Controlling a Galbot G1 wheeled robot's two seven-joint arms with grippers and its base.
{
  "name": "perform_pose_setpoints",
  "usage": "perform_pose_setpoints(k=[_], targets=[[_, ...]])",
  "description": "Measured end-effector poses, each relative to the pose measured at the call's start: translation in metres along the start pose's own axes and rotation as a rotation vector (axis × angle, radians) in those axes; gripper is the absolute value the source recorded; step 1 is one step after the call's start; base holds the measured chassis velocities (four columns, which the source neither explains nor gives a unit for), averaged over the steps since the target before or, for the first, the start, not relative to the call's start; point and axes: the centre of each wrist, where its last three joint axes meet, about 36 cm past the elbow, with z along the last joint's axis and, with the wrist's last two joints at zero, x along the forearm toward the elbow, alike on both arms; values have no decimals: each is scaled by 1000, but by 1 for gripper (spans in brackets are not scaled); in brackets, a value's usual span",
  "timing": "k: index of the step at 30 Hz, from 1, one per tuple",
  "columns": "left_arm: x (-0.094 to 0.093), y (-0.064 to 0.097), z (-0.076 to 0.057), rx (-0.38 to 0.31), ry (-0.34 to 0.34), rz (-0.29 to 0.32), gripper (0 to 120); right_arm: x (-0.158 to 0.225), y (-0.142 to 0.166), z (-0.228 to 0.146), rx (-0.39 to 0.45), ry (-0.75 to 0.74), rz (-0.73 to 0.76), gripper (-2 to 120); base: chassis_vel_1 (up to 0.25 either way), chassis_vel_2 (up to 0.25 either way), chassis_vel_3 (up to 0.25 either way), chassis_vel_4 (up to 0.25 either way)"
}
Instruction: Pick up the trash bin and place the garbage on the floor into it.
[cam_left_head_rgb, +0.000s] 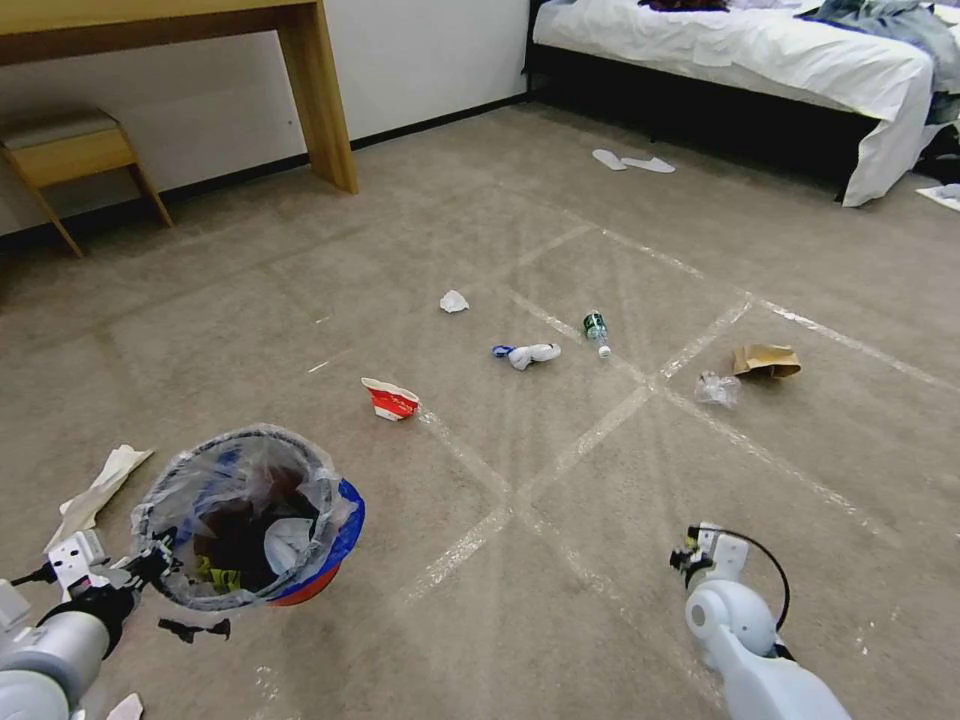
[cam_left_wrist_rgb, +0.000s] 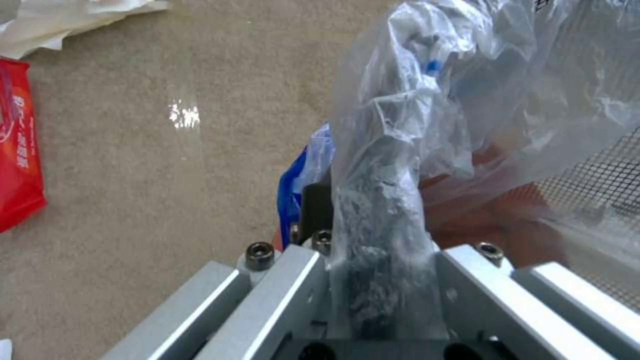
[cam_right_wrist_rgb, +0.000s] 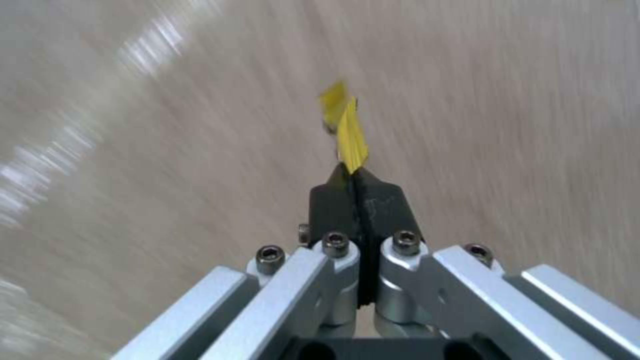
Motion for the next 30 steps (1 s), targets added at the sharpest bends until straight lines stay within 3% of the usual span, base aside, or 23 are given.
perform_pose_setpoints(k=[5, 9, 11, 12, 15, 25, 30], targets=[[2, -1, 1, 2, 0, 0, 0, 48, 16, -49, -32, -190, -155, 0, 0, 0, 0, 0], [3, -1, 1, 1, 0, 1, 0, 68, 25, -66, -55, -281, -269, 0, 0, 0, 0, 0], [5, -5, 0, 0, -1, 13, 0, 95, 41, -88, -75, -415, -465, 0, 0, 0, 0, 0], [5, -5, 0, 0, -1, 13, 0, 95, 41, -88, -75, -415, -465, 0, 0, 0, 0, 0], [7, -12, -1, -5, -1, 32, 0, 129, 66, -116, -58, -542, -713, 0, 0, 0, 0, 0], [9, -26, -1, -21, 18, 73, 0, 186, 111, -149, -21, -536, -1138, 0, 0, 0, 0, 0], [9, -29, -1, -25, 22, 81, 0, 196, 125, -153, -4, -487, -1220, 0, 0, 0, 0, 0]])
